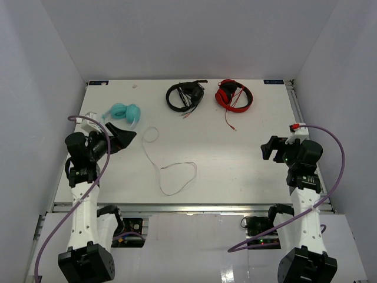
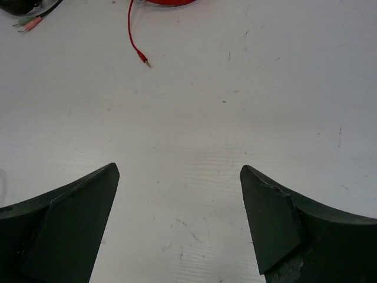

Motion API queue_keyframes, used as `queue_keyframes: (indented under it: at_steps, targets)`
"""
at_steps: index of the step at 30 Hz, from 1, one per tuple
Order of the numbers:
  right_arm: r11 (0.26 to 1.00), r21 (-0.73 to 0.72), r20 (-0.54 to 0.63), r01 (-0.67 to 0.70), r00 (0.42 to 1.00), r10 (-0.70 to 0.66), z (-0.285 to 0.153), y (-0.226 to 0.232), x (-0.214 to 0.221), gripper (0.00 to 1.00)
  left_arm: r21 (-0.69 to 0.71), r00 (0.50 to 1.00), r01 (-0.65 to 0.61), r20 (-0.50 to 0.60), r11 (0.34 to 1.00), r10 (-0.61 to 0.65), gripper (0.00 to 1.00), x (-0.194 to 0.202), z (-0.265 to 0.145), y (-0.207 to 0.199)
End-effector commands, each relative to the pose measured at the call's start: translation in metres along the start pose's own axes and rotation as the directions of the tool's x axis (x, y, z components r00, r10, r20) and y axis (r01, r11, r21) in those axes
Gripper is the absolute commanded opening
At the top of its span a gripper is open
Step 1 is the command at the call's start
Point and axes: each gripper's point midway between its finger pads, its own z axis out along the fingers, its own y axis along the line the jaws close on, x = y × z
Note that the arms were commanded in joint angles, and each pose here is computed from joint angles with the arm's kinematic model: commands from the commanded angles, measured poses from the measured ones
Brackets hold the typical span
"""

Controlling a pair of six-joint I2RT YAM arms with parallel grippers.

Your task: Wrap the headphones

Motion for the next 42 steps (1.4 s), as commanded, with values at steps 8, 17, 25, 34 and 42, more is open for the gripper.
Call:
queue_keyframes:
  at_steps: [8,17,25,34,42]
  targets:
    - [0.552,-0.73,0.263,0.402,0.912,-0.316,-0.048,0.119,0.012,0.9,-0.013,0.997,-0.058,-0.053,0.998,0.058,0.98,0.025,0.007,0.019]
    - [0.716,-0.65,0.015,0.255,0.946,-0.323,-0.006,0.08,0.041,0.93,-0.575,0.963,0.223,0.005,0.787,-0.269,0.98,0.009,0.023,0.143]
    - [0.694,-0.65,0.083,0.311,0.936,-0.342,-0.015,0.086,0.032,0.93,-0.767,0.907,0.317,0.075,0.558,-0.413,0.97,-0.031,0.072,0.223]
    - [0.688,-0.661,0.079,0.298,0.94,-0.332,-0.015,0.088,0.031,0.92,-0.88,0.883,0.242,0.025,0.408,-0.47,0.74,-0.016,0.101,0.291]
    - [0.697,-0.654,0.067,0.294,0.94,-0.334,-0.012,0.086,0.033,0.92,-0.906,0.912,0.066,-0.115,0.418,-0.394,0.47,0.0,0.12,0.297]
